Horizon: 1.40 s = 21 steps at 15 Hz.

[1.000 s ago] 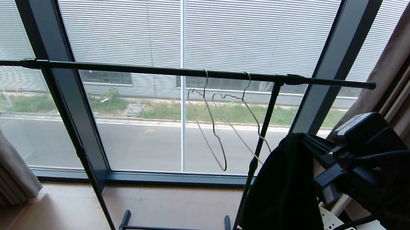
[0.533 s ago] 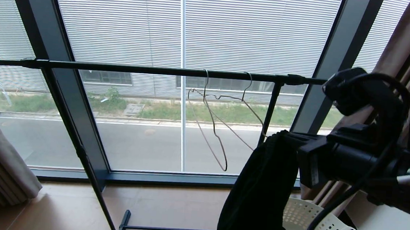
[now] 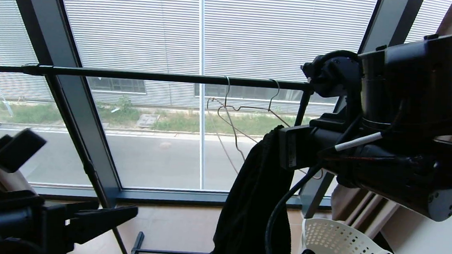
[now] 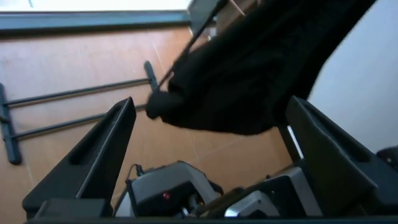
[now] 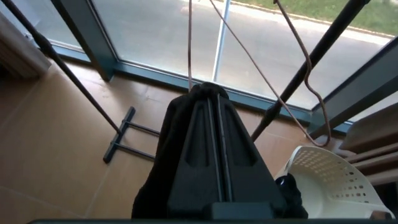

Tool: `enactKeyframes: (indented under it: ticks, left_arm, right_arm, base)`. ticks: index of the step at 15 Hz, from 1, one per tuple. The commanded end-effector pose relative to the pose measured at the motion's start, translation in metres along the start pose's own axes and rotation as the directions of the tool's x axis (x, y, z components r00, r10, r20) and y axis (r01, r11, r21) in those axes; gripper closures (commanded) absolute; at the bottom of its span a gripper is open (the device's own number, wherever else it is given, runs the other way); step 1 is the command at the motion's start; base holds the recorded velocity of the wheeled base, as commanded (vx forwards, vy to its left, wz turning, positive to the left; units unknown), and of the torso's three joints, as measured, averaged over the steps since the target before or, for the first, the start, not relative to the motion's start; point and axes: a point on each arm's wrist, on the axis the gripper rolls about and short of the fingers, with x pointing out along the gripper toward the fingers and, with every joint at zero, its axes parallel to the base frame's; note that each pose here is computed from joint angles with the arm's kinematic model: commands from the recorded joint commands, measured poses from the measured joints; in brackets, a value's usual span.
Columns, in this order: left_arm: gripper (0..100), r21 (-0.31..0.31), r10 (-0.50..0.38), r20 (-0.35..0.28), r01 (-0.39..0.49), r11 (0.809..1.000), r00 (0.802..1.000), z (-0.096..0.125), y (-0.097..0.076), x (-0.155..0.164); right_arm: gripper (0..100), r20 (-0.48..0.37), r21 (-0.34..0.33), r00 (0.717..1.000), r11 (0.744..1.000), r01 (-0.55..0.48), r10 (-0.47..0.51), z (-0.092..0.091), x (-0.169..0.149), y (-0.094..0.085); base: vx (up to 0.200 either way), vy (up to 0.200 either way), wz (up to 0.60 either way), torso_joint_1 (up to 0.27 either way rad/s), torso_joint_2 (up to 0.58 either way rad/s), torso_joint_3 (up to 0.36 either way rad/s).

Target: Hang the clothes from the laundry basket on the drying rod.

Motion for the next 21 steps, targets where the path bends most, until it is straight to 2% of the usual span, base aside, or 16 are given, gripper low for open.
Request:
enactKeyframes:
  ticks: [1, 3, 4, 6, 8, 12, 16, 21]
  left_arm:
    - [0, 0.03, -0.033, -0.174, 0.039, 0.999, 0.984, 0.002, -0.021, 0.053]
    - [0, 0.057, -0.032, -0.23, 0.046, 0.997, 0.973, -0.005, -0.038, 0.072]
    - [0, 0.056, -0.016, -0.237, 0.03, 0.998, 0.971, -0.007, -0.044, 0.08]
    - [0, 0.017, 0.015, -0.202, -0.012, 1.0, 0.979, -0.009, -0.059, 0.108]
    - [0, 0.017, 0.042, -0.197, -0.04, 0.999, 0.98, -0.01, -0.061, 0.125]
    - [0, -0.008, 0.1, -0.184, -0.103, 0.995, 0.978, -0.002, -0.058, 0.151]
    - [0, 0.003, 0.183, -0.208, -0.186, 0.983, 0.961, -0.008, -0.051, 0.185]
    - [0, 0.037, 0.2, -0.269, -0.197, 0.98, 0.942, -0.029, -0.051, 0.188]
  right_arm:
    - [100, -0.007, -0.004, 1.0, 1.0, 0.028, -0.028, -0.004, 0.01, 0.013]
    - [100, 0.016, 0.032, 0.994, 0.994, 0.108, -0.108, -0.002, 0.016, 0.017]
    - [100, 0.03, 0.056, 0.99, 0.99, 0.133, -0.134, 0.0, 0.018, 0.018]
    - [100, 0.069, 0.138, 0.982, 0.977, 0.163, -0.174, 0.012, 0.02, 0.021]
    - [100, 0.084, 0.173, 0.982, 0.973, 0.153, -0.169, 0.018, 0.018, 0.022]
    - [100, 0.085, 0.174, 0.986, 0.977, 0.127, -0.143, 0.015, 0.013, 0.029]
    - [100, 0.089, 0.173, 0.987, 0.978, 0.114, -0.131, 0.015, 0.009, 0.032]
    - [100, 0.105, 0.19, 0.984, 0.974, 0.125, -0.147, 0.018, 0.005, 0.029]
  base:
    - [0.0, 0.0, 0.0, 0.0, 0.0, 0.0]
    - [0.0, 0.0, 0.0, 0.0, 0.0, 0.0]
    - [0.0, 0.0, 0.0, 0.0, 0.0, 0.0]
    - [0.0, 0.0, 0.0, 0.0, 0.0, 0.0]
    - [0.0, 0.0, 0.0, 0.0, 0.0, 0.0]
    - [0.0, 0.0, 0.0, 0.0, 0.0, 0.0]
    - [0.0, 0.0, 0.0, 0.0, 0.0, 0.0]
    - [0.0, 0.0, 0.0, 0.0, 0.0, 0.0]
